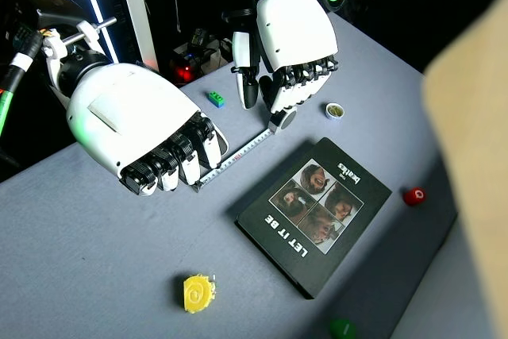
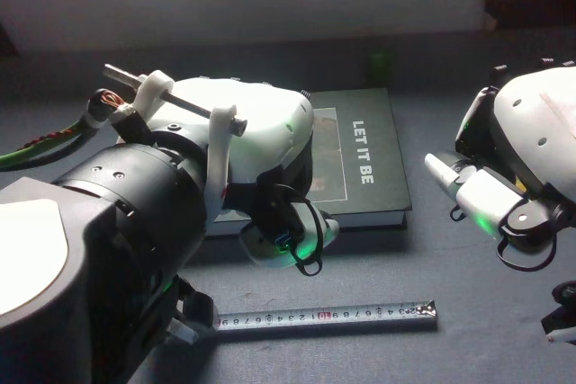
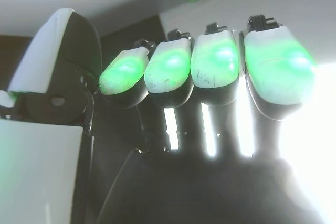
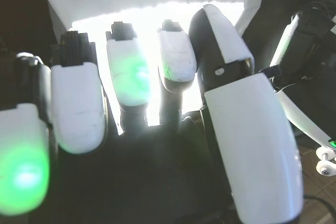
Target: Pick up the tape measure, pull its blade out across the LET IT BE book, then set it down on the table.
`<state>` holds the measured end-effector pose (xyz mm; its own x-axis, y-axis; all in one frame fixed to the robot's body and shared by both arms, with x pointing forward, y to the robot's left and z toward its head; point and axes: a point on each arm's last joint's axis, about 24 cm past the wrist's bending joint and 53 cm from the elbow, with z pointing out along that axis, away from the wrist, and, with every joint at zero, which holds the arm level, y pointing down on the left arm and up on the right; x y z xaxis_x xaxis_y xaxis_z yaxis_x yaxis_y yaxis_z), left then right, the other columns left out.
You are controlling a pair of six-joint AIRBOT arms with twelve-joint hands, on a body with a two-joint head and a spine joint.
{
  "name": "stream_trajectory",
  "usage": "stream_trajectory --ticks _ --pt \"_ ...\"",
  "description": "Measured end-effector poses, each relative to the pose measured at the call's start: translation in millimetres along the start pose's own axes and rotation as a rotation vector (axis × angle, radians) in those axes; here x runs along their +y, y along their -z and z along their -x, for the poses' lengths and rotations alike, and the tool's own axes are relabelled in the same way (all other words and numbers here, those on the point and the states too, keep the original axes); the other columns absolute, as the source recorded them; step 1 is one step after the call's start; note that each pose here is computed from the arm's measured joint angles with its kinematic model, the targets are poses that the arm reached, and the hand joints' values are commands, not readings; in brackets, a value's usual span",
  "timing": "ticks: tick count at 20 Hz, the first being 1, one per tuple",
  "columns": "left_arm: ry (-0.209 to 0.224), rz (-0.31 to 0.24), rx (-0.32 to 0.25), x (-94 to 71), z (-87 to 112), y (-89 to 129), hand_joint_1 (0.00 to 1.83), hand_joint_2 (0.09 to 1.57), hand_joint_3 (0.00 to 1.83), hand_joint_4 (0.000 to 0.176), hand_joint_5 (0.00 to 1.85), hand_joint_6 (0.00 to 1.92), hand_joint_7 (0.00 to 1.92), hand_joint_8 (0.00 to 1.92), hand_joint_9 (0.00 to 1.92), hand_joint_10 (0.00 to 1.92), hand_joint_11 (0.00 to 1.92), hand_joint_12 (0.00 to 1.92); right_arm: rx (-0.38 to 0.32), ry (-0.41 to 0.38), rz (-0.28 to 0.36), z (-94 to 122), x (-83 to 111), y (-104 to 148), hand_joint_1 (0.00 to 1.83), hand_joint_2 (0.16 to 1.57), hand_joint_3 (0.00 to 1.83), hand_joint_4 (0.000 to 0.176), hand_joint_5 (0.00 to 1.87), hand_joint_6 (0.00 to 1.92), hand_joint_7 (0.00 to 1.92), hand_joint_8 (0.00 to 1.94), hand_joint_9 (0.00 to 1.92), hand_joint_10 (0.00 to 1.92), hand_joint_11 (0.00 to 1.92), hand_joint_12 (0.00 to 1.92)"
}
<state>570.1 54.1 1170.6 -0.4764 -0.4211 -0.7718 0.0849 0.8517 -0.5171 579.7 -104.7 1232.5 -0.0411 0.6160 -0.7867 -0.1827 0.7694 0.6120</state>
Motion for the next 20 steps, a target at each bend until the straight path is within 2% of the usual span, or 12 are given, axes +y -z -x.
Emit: stream_trajectory --ticks 2,3,5,7,10,13,15,16,18,20 --pt "0.000 0.003 0.000 0.6 0.2 0 0.18 1.14 0.01 0.046 0.34 0.01 0.26 0.01 0.22 0.01 0.01 0.72 0.002 0.002 -0.004 0 -1.0 0 0.06 1.06 0.06 0.108 0.07 0.01 0.08 0.00 0.01 0.00 0.00 0.25" --pt "0.004 0.002 0.004 0.5 -0.9 0 0.18 1.15 0.00 0.032 0.32 0.00 0.26 0.00 0.22 0.00 0.00 0.73 0.009 -0.002 -0.003 -2 -0.8 0 0.06 1.07 0.04 0.107 0.07 0.00 0.09 0.00 0.01 0.00 0.00 0.26" --pt "-0.003 -0.010 -0.005 -3.8 1.5 2 0.18 1.15 0.00 0.016 0.27 0.00 0.24 0.00 0.20 0.00 0.00 0.69 0.006 -0.001 -0.001 -1 -0.4 0 0.06 1.07 0.04 0.107 0.08 0.00 0.09 0.00 0.02 0.00 0.00 0.27" --pt "0.008 -0.021 -0.003 -8.1 3.0 2 0.18 1.15 0.00 0.000 0.28 0.01 0.24 0.00 0.19 0.00 0.00 0.69 -0.002 0.006 0.004 2 -0.3 0 0.07 1.07 0.02 0.107 0.10 0.01 0.10 0.00 0.03 0.00 0.00 0.34" --pt "0.028 -0.026 0.003 -8.8 6.7 2 0.16 1.15 0.00 0.000 0.29 0.01 0.24 0.00 0.19 0.00 0.00 0.69 0.011 -0.001 -0.007 0 -4.6 -1 0.08 1.07 0.01 0.108 0.10 0.00 0.11 0.00 0.04 0.01 0.00 0.38" --pt "0.051 -0.008 -0.013 0.6 18.0 -1 0.18 1.12 0.00 0.000 0.29 0.00 0.23 0.00 0.20 0.00 0.00 0.69 0.009 -0.010 -0.010 3 -6.9 -2 0.11 1.06 0.01 0.107 0.10 0.00 0.12 0.01 0.04 0.01 0.00 0.39" --pt "0.060 -0.004 -0.014 6.7 22.8 -3 0.33 1.04 0.00 0.000 0.28 0.00 0.23 0.00 0.20 0.00 0.00 0.68 0.010 -0.014 -0.010 3 -7.5 -2 0.11 1.06 0.01 0.107 0.10 0.00 0.12 0.00 0.04 0.01 0.00 0.39" --pt "0.057 -0.005 -0.017 16.2 31.2 -2 0.51 1.00 0.00 0.000 0.27 0.00 0.23 0.00 0.19 0.00 0.00 0.66 0.014 -0.013 -0.014 5 -10.7 -3 0.12 1.06 0.00 0.105 0.12 0.01 0.12 0.00 0.05 0.01 0.00 0.46" --pt "0.069 -0.008 -0.012 21.5 35.4 -3 0.65 0.97 0.00 0.000 0.27 0.00 0.23 0.00 0.19 0.00 0.00 0.66 0.017 -0.015 -0.022 6 -14.4 -3 0.13 1.06 0.00 0.103 0.14 0.01 0.14 0.00 0.08 0.01 0.00 0.54" --pt "0.089 -0.025 -0.018 32.7 51.3 -9 0.80 0.94 0.00 0.000 0.28 0.00 0.22 0.00 0.19 0.00 0.00 0.68 0.034 -0.018 -0.030 5 -19.9 -3 0.15 1.05 0.00 0.103 0.15 0.01 0.15 0.01 0.09 0.01 0.00 0.57"
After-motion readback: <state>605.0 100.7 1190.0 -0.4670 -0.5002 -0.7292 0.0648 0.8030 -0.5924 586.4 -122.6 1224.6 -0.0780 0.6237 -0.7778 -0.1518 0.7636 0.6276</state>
